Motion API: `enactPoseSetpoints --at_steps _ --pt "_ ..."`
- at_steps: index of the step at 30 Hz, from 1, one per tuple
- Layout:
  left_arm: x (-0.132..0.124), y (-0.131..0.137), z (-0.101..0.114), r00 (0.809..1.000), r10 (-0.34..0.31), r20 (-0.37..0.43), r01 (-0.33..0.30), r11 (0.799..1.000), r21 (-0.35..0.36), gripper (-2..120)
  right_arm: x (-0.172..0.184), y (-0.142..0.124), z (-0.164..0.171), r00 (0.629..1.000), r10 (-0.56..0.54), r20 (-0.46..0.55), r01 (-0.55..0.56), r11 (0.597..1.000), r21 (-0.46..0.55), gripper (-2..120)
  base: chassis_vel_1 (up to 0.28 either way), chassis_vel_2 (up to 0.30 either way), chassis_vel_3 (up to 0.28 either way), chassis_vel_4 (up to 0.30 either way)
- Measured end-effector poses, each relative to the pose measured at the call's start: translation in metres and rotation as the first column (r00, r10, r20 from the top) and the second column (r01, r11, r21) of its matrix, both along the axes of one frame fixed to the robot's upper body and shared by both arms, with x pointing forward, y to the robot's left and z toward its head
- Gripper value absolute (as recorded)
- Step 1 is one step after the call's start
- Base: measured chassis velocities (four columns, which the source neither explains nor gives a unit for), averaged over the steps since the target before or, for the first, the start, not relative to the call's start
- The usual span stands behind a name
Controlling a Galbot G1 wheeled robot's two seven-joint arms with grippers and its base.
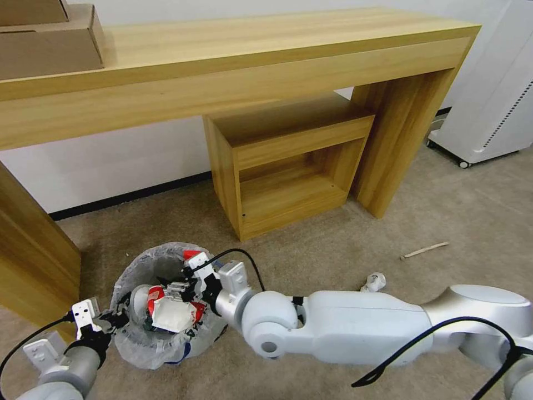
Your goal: Pick up the trash bin and place the garbage on the floor into it.
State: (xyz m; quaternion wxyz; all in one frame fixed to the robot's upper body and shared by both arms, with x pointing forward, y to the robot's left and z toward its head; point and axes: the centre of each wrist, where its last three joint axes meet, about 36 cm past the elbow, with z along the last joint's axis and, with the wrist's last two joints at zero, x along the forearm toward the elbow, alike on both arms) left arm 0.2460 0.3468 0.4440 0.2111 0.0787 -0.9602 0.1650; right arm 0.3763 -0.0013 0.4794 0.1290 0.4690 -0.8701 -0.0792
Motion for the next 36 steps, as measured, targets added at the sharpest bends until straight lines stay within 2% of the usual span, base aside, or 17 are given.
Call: enactPoseSetpoints --at_steps 1,2,5,12,15,19,21,22,24,26,27,29,30,32,33,34,36 --pt "0.0 0.0 0.0 1.0 0.0 0.0 0.0 1.0 0.0 1 0.0 0.0 0.0 1.0 0.0 0.0 0.0 1.0 0.0 91 0.0 0.0 0.0 0.0" --pt "-0.002 0.0 0.001 1.0 0.0 0.0 0.0 1.0 0.002 1 0.001 -0.002 0.0 1.0 0.001 0.014 -0.001 1.0 0.026 97 0.0 0.0 0.0 0.0" --pt "-0.004 -0.001 0.003 1.0 0.001 0.001 -0.001 1.0 0.006 1 -0.001 -0.003 0.001 1.0 0.004 0.017 -0.005 0.999 0.041 100 0.0 0.0 0.0 0.0" --pt "-0.009 -0.003 0.008 1.0 0.003 0.002 -0.003 1.0 0.011 1 0.0 -0.009 0.003 0.998 0.011 0.06 -0.02 0.988 0.151 100 0.0 0.0 0.0 0.0" --pt "-0.013 -0.003 0.012 1.0 0.004 0.004 -0.004 1.0 0.022 1 0.011 -0.019 0.015 0.995 -0.037 0.095 0.013 0.97 0.241 100 0.0 0.0 0.0 0.0" --pt "-0.019 -0.003 0.018 1.0 0.006 0.006 -0.006 0.999 0.033 1 0.029 -0.041 0.028 0.983 -0.106 0.152 0.055 0.951 0.303 100 0.0 0.0 0.0 0.0" --pt "-0.02 -0.003 0.018 1.0 0.006 0.007 -0.006 0.999 0.034 1 0.031 -0.044 0.029 0.981 -0.113 0.157 0.06 0.95 0.306 100 0.0 0.0 0.0 0.0" --pt "-0.02 -0.004 0.02 1.0 0.006 0.009 -0.006 0.999 0.036 1 0.036 -0.054 0.032 0.975 -0.136 0.178 0.074 0.945 0.318 100 0.0 0.0 0.0 0.0" --pt "-0.023 -0.006 0.023 1.0 0.004 0.012 -0.005 0.999 0.039 1 0.052 -0.082 0.04 0.948 -0.215 0.235 0.124 0.928 0.351 100 0.0 0.0 0.0 0.0" --pt "-0.023 -0.006 0.023 1.0 0.004 0.013 -0.005 0.999 0.04 1 0.055 -0.089 0.042 0.94 -0.236 0.245 0.137 0.923 0.361 100 0.0 0.0 0.0 0.0" --pt "-0.023 -0.006 0.024 1.0 0.003 0.016 -0.004 0.999 0.041 1 0.059 -0.1 0.046 0.926 -0.273 0.262 0.162 0.912 0.377 100 0.0 0.0 0.0 0.0" --pt "-0.021 -0.007 0.025 1.0 -0.001 0.023 0.001 0.999 0.041 1 0.065 -0.134 0.059 0.877 -0.381 0.294 0.233 0.871 0.432 100 0.0 0.0 0.0 0.0" --pt "-0.021 -0.007 0.025 1.0 -0.001 0.023 0.001 0.999 0.041 1 0.065 -0.134 0.059 0.877 -0.381 0.294 0.233 0.871 0.432 100 0.0 0.0 0.0 0.0" --pt "-0.018 -0.007 0.025 1.0 -0.009 0.023 0.008 0.999 0.041 1 0.065 -0.162 0.065 0.828 -0.467 0.309 0.298 0.834 0.464 100 0.0 0.0 0.0 0.0" --pt "-0.017 -0.006 0.024 1.0 -0.012 0.021 0.012 0.999 0.041 1 0.063 -0.178 0.064 0.797 -0.516 0.313 0.338 0.811 0.477 100 0.0 0.0 0.0 0.0" --pt "-0.017 -0.006 0.024 1.0 -0.012 0.021 0.012 0.999 0.041 1 0.063 -0.178 0.064 0.797 -0.516 0.313 0.338 0.811 0.477 100 0.0 0.0 0.0 0.0" --pt "-0.015 -0.005 0.022 1.0 -0.019 0.017 0.018 0.999 0.042 1 0.055 -0.203 0.055 0.747 -0.593 0.3 0.415 0.77 0.485 100 0.0 0.0 0.0 0.0"
